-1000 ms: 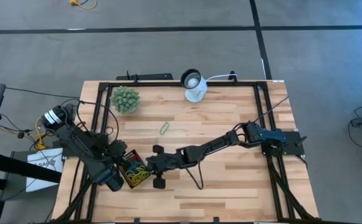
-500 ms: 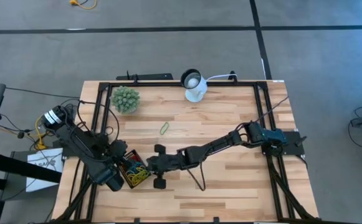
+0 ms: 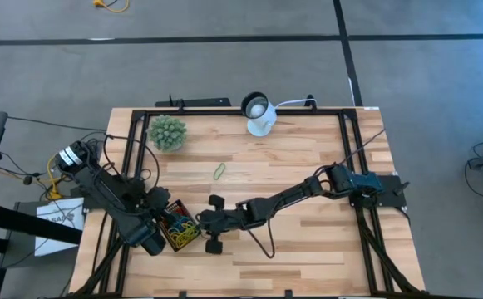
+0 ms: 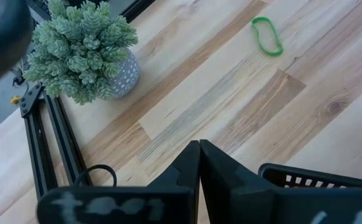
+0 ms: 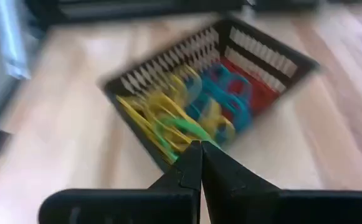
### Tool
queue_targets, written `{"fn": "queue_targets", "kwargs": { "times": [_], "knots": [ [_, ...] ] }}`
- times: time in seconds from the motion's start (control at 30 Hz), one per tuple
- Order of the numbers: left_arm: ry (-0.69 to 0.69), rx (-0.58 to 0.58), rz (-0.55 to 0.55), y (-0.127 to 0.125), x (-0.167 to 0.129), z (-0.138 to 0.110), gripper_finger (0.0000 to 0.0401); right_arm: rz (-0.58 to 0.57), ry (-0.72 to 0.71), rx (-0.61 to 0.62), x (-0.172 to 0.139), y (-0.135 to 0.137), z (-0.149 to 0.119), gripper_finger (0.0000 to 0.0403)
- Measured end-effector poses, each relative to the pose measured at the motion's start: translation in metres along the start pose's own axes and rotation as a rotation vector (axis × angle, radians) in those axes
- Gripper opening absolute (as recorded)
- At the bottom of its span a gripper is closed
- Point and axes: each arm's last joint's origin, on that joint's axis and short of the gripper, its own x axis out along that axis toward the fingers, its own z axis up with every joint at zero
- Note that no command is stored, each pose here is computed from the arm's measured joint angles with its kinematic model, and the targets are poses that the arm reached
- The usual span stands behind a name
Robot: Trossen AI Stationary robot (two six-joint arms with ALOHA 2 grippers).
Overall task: Pick and place items into bin
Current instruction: Put the green rubber band into the black bin
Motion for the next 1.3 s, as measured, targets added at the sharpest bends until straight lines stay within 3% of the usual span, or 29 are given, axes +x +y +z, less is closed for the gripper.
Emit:
{"fn": "queue_targets", "kwargs": {
  "times": [0.1,0.2,0.3,0.47,0.53,0.63,1.03,1.3],
  "knots": [
    [0.002,0.001,0.001,0.000,0.000,0.000,0.0000,0.088,-0.065,-0.010,0.000,0.004,0.007,0.0000],
    [0.004,0.001,0.002,0.000,0.000,0.000,0.0000,0.102,-0.084,-0.011,0.001,0.004,0.008,0.0000],
    [0.003,0.002,0.003,0.000,0.000,0.000,0.0000,0.057,-0.055,-0.043,0.003,0.002,0.004,0.0000],
    [0.003,0.003,0.004,0.000,0.000,0.000,0.0000,-0.155,0.057,-0.099,-0.012,0.004,-0.002,0.0000],
    [0.003,0.003,0.004,0.000,0.000,0.000,0.0000,-0.188,0.116,-0.079,-0.016,0.002,-0.006,0.0000],
    [0.003,0.003,0.004,0.000,0.000,0.000,0.0000,-0.156,0.142,-0.042,-0.014,0.002,-0.008,0.0000],
    [-0.001,0.004,0.003,0.000,0.000,0.000,0.0000,-0.059,-0.011,0.015,-0.003,0.001,0.002,0.0000],
    [0.000,0.009,0.003,0.000,0.000,0.000,0.0000,-0.172,0.082,-0.017,-0.005,-0.002,-0.009,0.0000]
  ]
}}
